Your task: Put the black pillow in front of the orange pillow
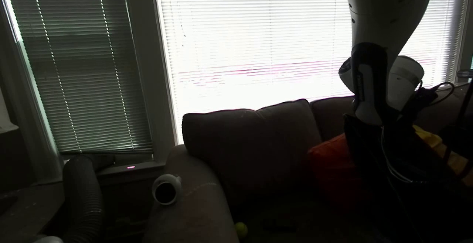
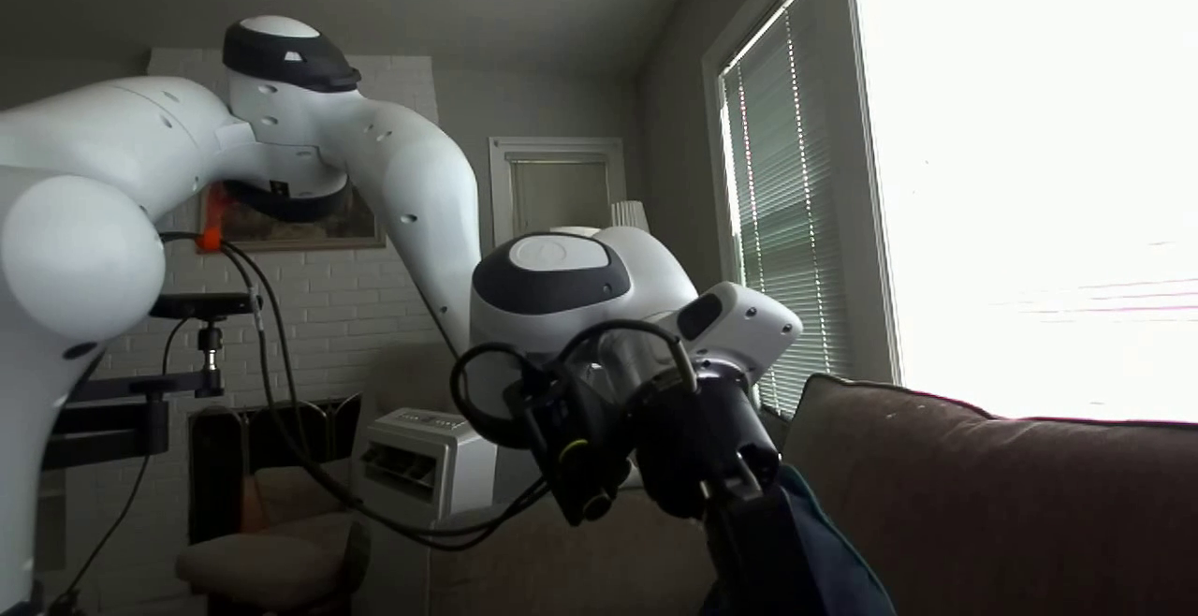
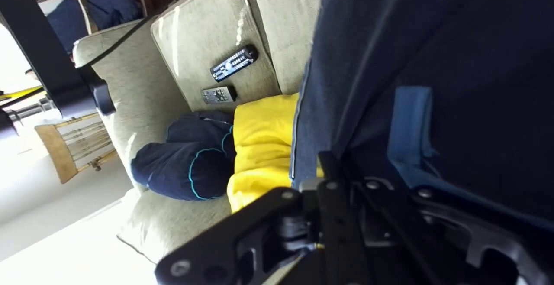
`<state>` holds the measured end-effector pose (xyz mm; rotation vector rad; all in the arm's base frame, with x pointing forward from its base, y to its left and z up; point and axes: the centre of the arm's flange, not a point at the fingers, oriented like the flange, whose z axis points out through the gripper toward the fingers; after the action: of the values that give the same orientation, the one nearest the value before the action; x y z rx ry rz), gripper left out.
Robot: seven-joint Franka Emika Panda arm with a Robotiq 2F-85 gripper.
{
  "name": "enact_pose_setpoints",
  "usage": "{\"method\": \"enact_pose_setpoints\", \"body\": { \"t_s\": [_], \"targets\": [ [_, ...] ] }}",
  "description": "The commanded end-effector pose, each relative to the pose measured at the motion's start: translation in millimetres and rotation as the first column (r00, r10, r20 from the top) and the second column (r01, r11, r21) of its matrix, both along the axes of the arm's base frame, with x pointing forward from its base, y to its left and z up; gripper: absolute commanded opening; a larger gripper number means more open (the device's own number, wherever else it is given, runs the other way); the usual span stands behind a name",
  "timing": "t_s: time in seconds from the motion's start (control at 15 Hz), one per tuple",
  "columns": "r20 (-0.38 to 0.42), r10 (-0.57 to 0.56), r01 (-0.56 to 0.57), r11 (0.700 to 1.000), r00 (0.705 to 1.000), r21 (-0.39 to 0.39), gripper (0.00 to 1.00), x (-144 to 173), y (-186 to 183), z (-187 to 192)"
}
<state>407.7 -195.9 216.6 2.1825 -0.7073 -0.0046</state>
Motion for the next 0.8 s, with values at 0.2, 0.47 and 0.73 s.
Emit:
{"method": "enact_pose_setpoints", "body": {
  "t_s": [0.2, 0.47, 0.73],
  "targets": [
    [0.026, -0.058, 0.062, 0.972, 0.998, -0.225, 0.01, 18.0, -11.8, -5.6],
    [0.015, 0.002, 0.001, 0.976, 1.000, -0.217, 0.01, 34.1, -0.5, -42.8],
    [0.085, 0.094, -0.062, 0.945, 0.992, -0.320, 0.01, 60.0, -4.0, -56.8]
  ]
}}
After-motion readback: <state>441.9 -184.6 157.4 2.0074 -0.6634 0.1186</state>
